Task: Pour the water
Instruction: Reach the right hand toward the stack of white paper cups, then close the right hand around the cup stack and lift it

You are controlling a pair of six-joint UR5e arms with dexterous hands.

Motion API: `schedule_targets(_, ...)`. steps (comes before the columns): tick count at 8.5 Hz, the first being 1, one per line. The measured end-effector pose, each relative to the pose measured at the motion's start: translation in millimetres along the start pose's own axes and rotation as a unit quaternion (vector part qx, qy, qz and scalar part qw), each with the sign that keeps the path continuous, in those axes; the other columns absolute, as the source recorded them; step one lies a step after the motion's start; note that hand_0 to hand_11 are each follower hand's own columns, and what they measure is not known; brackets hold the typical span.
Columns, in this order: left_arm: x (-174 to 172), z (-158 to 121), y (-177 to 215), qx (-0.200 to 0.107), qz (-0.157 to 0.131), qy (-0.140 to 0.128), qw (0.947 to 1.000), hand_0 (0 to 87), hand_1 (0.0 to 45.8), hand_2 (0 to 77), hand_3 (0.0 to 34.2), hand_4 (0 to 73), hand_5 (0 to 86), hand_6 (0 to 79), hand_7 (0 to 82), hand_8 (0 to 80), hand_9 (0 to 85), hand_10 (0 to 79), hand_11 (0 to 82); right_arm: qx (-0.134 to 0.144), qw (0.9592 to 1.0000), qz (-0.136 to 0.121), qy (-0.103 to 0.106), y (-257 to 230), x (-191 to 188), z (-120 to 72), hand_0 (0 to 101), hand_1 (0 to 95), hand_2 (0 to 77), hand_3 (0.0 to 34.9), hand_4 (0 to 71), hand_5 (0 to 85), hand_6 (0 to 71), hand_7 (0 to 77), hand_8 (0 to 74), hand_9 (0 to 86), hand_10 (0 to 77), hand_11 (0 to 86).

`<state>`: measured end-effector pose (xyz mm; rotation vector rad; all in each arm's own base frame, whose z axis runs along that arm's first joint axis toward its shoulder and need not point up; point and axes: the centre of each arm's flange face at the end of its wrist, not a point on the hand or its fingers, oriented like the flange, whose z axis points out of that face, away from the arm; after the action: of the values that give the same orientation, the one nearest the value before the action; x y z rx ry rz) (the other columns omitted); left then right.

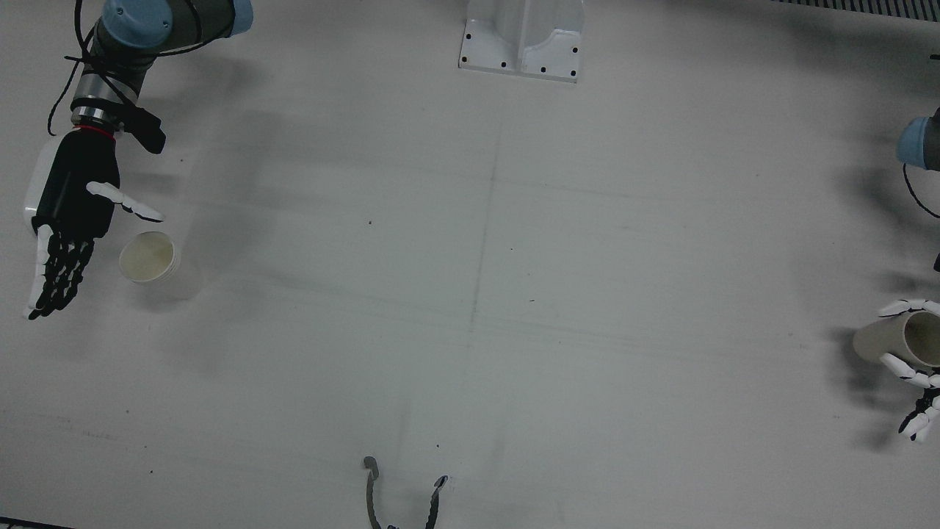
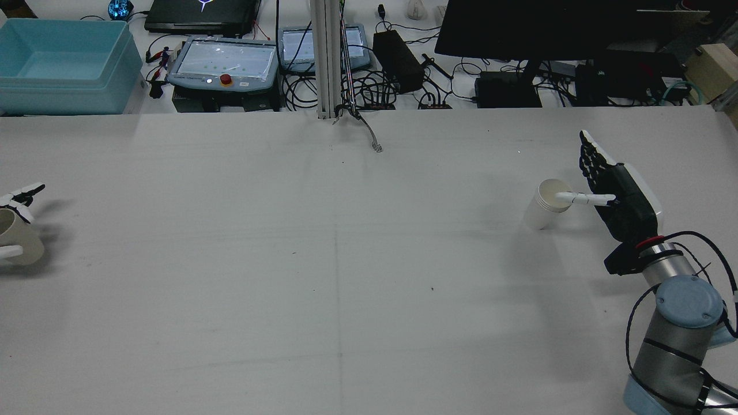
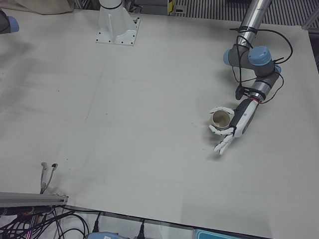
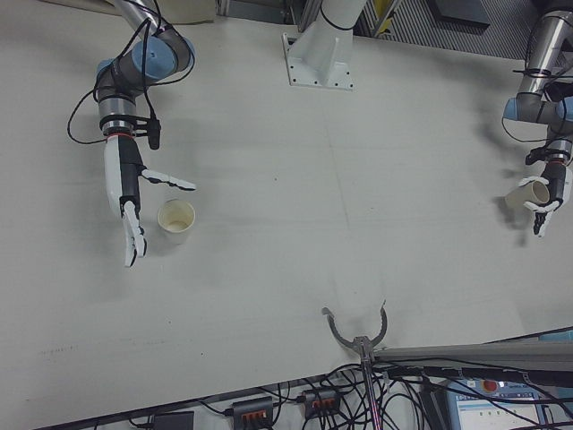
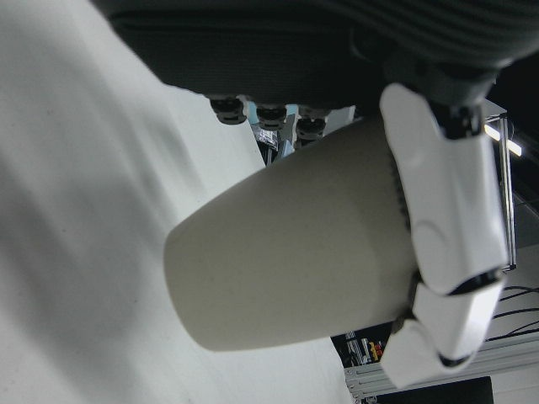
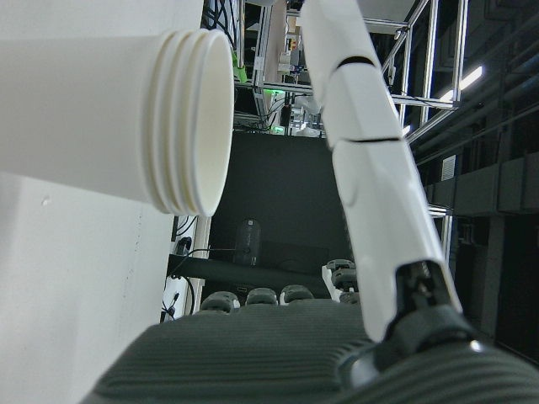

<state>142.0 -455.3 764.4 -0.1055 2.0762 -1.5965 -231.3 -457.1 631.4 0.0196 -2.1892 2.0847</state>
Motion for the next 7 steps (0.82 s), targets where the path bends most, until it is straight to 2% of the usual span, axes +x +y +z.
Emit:
schedule_targets(1,0.0,-0.7,-0.5,0.000,0.000,0.000,1.0000,52.7,16.9,27.8,0.0,49.1,35.5,10.9,8.2,4.4,2.7,2.2,4.4,0.002,1.0000,-0.007,0.000,-2.2,3.2,-4.0,76,32.7,4.9,0.0,0.0,0.5,0.5,1.6,0.0,0.5,0.5,0.5)
schedule_targets(2,0.2,-1.3,-1.0,0.000,0.000,0.000,1.0000,52.8,17.5,27.3,0.0,49.1,35.5,10.9,8.2,4.4,2.7,2.2,4.4,0.004,0.9999,-0.014,0.002,-3.4,7.4,-7.4,80,34.9,3.3,0.0,0.0,0.5,0.5,1.6,0.5,0.5,0.5,0.5)
schedule_targets(3,0.3,-1.3,-1.0,0.000,0.000,0.001,1.0000,52.7,17.5,27.3,0.0,49.1,35.5,10.9,8.2,4.4,2.7,2.2,4.4,0.005,0.9998,-0.019,0.004,-4.6,9.7,-9.7,77,32.2,7.6,0.0,0.0,0.5,0.5,1.6,0.0,0.5,0.5,0.5)
schedule_targets(4,0.2,-1.5,-1.4,0.000,0.000,0.001,1.0000,52.7,17.5,27.3,0.0,49.1,35.5,10.9,8.2,4.4,2.7,2.2,4.4,0.008,0.9997,-0.024,0.005,-9.3,10.3,-12.3,77,32.2,7.6,0.0,0.0,0.5,0.5,1.6,0.0,0.5,0.5,0.5)
schedule_targets(6,0.1,-1.9,-2.1,0.000,0.000,0.001,1.0000,52.6,16.9,27.3,0.0,49.6,35.5,10.9,8.2,4.4,2.7,2.2,4.4,0.017,0.9993,-0.034,0.008,-24.1,14.4,-16.5,71,32.2,6.0,0.0,0.0,0.5,0.5,1.6,0.5,0.5,0.5,0.5)
schedule_targets(7,-0.6,-2.9,-4.1,0.000,0.000,0.001,1.0000,52.6,16.9,27.3,0.0,49.6,35.5,10.9,8.2,4.4,2.7,2.2,4.4,0.019,0.9992,-0.035,0.007,-29.2,16.8,-17.6,67,28.9,6.0,0.0,0.0,0.5,0.5,1.6,0.5,0.5,0.5,0.5)
